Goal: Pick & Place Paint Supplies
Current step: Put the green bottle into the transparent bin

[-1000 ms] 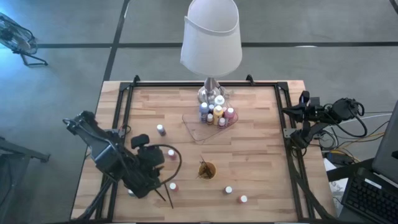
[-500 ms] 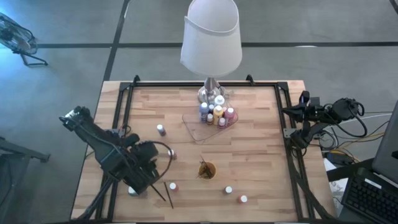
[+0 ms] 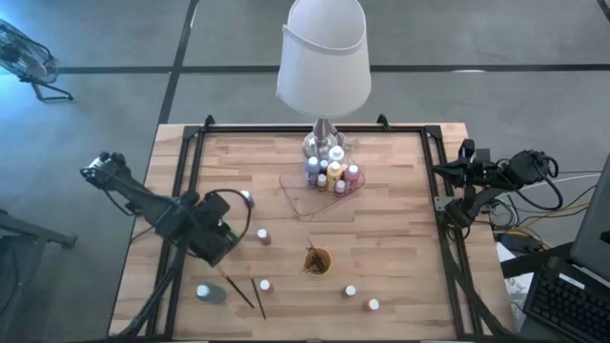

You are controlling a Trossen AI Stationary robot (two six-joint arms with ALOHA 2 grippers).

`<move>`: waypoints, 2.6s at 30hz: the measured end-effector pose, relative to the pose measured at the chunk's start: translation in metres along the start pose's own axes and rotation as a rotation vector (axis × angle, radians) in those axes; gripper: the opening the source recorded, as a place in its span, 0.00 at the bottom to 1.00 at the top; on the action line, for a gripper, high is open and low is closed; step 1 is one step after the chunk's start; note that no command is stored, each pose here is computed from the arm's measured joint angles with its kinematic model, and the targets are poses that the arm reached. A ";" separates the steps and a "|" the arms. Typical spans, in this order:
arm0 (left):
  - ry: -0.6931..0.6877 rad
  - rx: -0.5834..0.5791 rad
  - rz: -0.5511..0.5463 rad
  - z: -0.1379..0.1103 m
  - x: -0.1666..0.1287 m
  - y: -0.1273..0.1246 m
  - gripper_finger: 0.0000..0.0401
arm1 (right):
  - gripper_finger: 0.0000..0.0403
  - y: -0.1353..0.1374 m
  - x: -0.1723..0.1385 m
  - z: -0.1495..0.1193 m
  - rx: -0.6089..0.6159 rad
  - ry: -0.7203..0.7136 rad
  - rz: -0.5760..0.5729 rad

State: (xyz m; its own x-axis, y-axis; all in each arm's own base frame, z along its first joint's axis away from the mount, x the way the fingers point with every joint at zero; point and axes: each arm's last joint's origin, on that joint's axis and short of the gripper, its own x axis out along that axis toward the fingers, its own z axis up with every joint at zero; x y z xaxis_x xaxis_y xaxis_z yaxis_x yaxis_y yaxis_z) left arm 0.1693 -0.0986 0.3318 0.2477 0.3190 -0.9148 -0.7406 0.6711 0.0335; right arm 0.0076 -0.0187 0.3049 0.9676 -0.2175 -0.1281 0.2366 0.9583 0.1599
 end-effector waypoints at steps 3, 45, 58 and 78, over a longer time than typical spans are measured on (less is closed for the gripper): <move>0.015 0.009 0.022 0.001 0.006 0.003 0.51 | 0.02 0.000 0.000 0.000 0.000 0.000 0.000; 0.144 0.089 0.014 -0.013 0.043 -0.003 0.51 | 0.02 0.000 0.000 0.000 0.000 0.000 0.000; 0.139 0.099 0.010 -0.010 0.048 -0.004 0.46 | 0.02 0.000 0.000 0.000 0.000 0.000 0.000; 0.154 0.127 0.006 -0.010 0.048 -0.004 0.44 | 0.02 0.000 0.000 0.000 0.000 0.000 0.000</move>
State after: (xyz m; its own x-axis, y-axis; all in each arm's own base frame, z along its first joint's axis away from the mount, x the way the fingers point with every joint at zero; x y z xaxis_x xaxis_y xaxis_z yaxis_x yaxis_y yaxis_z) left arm 0.1774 -0.0925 0.2834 0.1382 0.2236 -0.9648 -0.6545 0.7518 0.0806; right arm 0.0076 -0.0187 0.3049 0.9676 -0.2176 -0.1282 0.2367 0.9583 0.1599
